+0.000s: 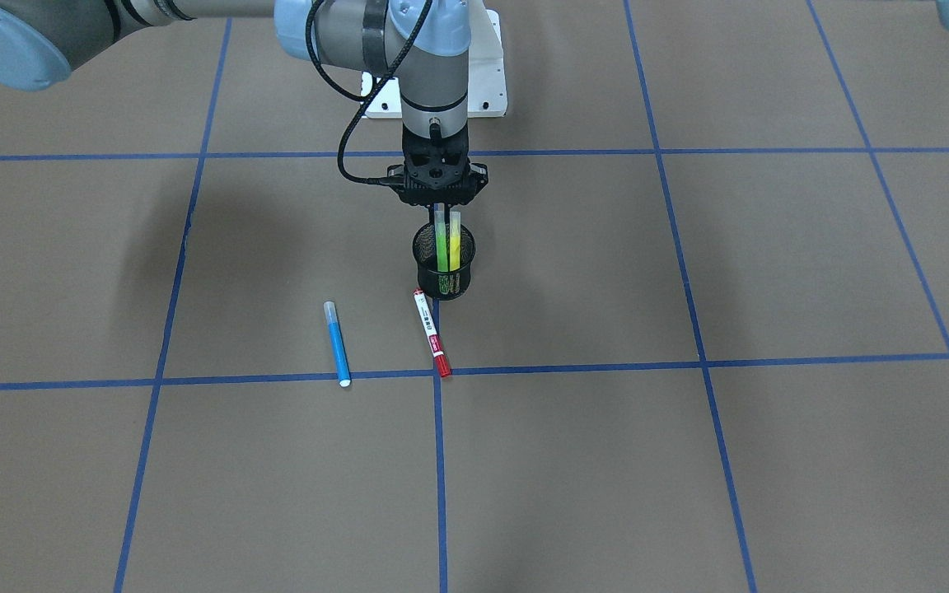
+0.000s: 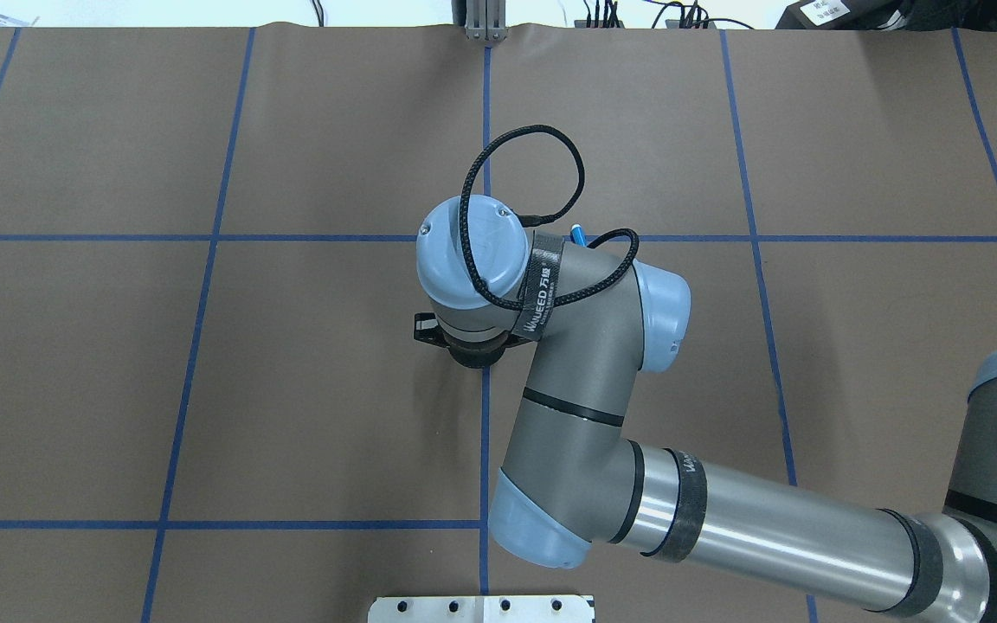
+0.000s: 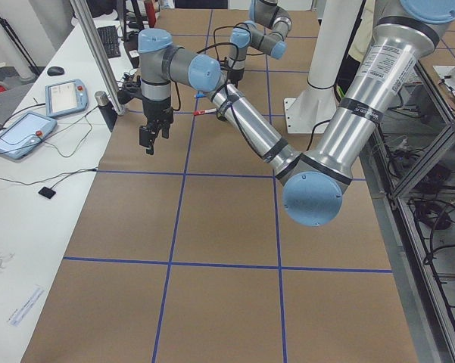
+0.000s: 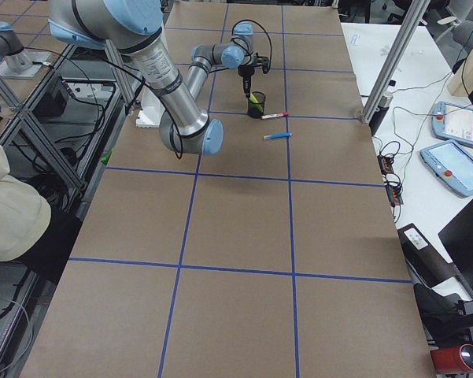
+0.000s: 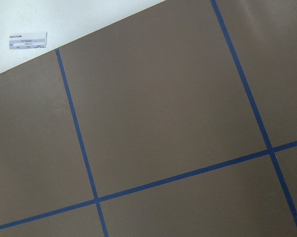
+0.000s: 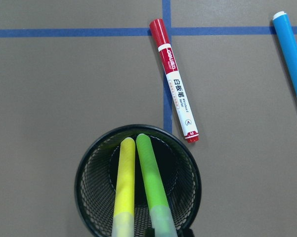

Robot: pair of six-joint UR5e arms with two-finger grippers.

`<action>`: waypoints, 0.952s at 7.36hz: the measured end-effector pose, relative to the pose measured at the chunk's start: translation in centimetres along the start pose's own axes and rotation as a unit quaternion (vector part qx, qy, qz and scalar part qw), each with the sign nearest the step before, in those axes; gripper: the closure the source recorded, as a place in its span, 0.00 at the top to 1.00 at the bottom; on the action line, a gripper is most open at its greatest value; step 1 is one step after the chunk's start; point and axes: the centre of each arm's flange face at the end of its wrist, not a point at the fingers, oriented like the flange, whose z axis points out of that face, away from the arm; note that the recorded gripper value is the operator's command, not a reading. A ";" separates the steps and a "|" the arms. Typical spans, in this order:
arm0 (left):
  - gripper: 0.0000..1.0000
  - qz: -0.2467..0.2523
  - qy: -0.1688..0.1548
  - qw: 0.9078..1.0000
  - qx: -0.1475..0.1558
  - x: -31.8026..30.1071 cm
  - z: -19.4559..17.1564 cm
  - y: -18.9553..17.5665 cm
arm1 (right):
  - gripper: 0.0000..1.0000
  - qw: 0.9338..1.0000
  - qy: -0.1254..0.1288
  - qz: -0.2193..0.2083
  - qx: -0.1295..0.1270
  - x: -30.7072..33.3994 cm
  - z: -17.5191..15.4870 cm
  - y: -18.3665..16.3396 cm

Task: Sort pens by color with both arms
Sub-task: 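Align the right gripper above the green highlighter in the cup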

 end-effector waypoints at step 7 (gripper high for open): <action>0.99 -0.001 0.002 1.000 -0.002 0.1 0.0 0.0 | 0.00 1.000 -0.027 0.000 -0.009 2.4 -8.1 -1.9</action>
